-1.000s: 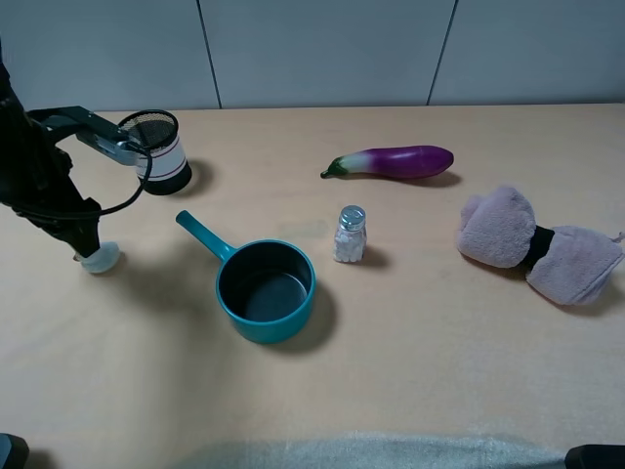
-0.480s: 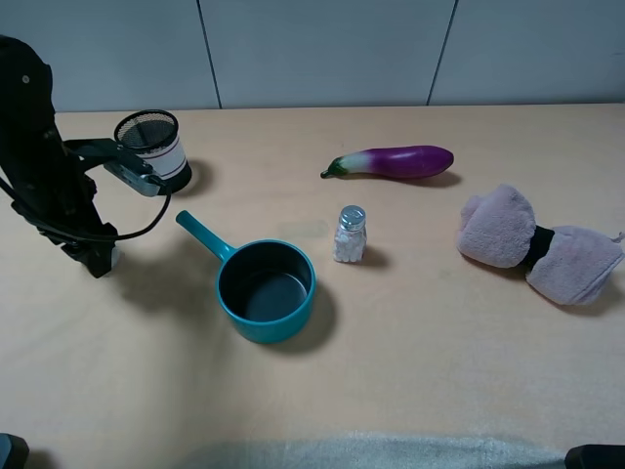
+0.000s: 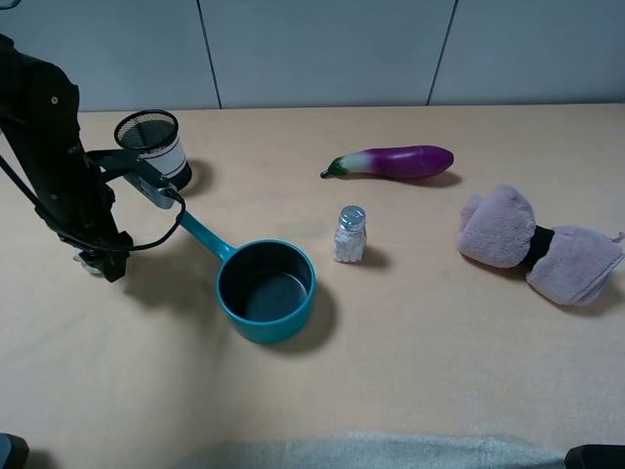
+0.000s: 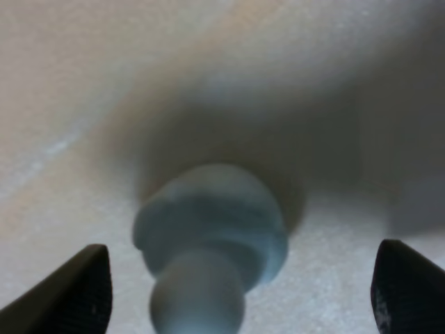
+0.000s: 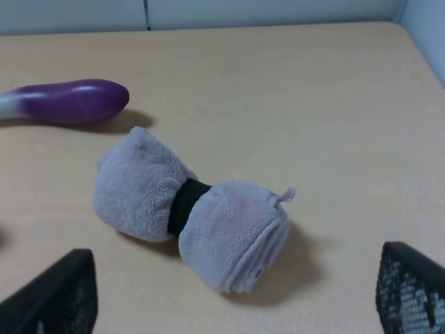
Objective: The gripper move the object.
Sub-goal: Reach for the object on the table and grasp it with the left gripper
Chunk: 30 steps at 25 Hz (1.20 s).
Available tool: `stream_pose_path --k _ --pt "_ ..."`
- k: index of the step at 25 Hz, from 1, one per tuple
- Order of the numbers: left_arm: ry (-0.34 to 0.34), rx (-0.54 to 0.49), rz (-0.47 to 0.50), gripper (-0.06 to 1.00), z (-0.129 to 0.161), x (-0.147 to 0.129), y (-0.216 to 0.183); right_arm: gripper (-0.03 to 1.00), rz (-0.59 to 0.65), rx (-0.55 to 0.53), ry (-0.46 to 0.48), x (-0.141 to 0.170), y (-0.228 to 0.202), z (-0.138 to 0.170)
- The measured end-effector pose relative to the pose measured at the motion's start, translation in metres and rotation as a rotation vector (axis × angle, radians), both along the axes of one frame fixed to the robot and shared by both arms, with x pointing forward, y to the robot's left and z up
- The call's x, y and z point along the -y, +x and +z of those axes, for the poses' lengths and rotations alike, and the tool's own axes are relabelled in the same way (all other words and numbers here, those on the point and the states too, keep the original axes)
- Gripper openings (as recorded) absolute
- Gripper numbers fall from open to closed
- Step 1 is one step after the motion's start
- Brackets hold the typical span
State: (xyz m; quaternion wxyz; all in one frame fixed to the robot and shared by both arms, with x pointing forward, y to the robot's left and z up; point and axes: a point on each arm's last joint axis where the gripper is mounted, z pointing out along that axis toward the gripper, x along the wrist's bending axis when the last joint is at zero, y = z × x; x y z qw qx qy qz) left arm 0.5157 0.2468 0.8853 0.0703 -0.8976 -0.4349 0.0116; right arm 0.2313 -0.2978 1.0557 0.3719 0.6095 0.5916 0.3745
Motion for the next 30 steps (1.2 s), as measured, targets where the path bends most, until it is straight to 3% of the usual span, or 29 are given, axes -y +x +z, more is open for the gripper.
stream_pose_path --k 30 --pt "0.012 -0.026 -0.020 0.73 -0.023 0.000 0.005 0.61 0.000 0.000 0.000 0.000 0.000 0.000"
